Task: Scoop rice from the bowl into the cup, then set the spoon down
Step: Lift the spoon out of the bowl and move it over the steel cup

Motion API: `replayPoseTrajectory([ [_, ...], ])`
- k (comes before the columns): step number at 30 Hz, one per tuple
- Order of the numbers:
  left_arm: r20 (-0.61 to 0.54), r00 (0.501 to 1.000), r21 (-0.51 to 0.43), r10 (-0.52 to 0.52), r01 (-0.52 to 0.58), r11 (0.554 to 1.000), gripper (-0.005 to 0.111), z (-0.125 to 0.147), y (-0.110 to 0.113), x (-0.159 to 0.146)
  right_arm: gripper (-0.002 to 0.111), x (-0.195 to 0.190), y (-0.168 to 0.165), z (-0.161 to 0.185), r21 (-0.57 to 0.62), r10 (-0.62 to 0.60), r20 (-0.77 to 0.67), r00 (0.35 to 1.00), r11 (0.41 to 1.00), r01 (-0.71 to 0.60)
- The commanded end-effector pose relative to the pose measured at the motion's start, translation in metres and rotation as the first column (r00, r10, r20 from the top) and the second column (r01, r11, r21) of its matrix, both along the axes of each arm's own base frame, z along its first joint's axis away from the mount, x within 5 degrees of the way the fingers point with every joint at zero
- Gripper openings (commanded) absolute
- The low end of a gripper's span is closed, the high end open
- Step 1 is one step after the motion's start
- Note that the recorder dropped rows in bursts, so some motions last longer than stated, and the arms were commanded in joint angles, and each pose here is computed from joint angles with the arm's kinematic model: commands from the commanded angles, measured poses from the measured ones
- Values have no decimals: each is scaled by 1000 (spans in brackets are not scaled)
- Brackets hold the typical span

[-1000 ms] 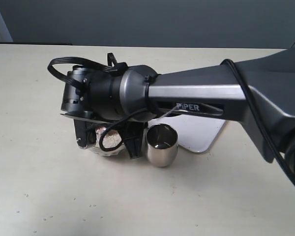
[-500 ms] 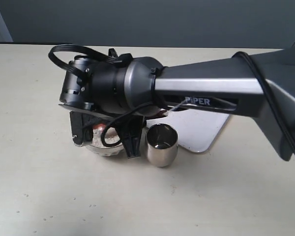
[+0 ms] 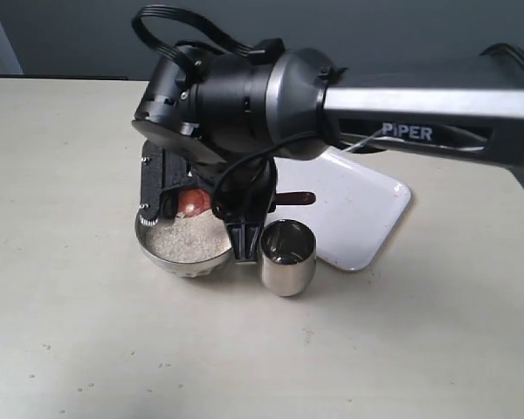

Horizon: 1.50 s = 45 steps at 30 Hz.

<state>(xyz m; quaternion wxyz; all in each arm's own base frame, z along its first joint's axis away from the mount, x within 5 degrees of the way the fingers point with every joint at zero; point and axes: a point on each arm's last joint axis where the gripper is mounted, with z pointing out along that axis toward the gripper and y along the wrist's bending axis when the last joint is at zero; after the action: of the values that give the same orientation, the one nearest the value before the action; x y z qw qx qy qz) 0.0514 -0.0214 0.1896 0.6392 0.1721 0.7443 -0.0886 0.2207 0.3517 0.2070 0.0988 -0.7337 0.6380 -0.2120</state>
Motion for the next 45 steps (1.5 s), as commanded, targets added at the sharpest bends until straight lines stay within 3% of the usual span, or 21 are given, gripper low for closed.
replayPoseTrajectory([
  [1, 16, 1000, -10, -2, 2, 1000, 1, 2, 0, 0, -1, 4, -9, 11, 18, -47, -35, 998, 999, 48],
  [6, 17, 1000, -8, -2, 2, 1000, 1, 2, 0, 0, -1, 8, -21, 24, 60, -111, -88, 990, 991, 116],
  [18, 17, 1000, -8, -2, 2, 1000, 1, 2, 0, 0, -1, 2, -33, 51, 128, -98, -106, 990, 986, 111],
  [26, 17, 1000, -8, -2, 2, 1000, 1, 2, 0, 0, -1, 7, -54, 59, 185, -177, -204, 963, 959, 215],
  [45, 17, 1000, -8, -2, 2, 1000, 1, 2, 0, 0, -1, -35, -130, 38, 28, -282, -167, 945, 956, 291],
])
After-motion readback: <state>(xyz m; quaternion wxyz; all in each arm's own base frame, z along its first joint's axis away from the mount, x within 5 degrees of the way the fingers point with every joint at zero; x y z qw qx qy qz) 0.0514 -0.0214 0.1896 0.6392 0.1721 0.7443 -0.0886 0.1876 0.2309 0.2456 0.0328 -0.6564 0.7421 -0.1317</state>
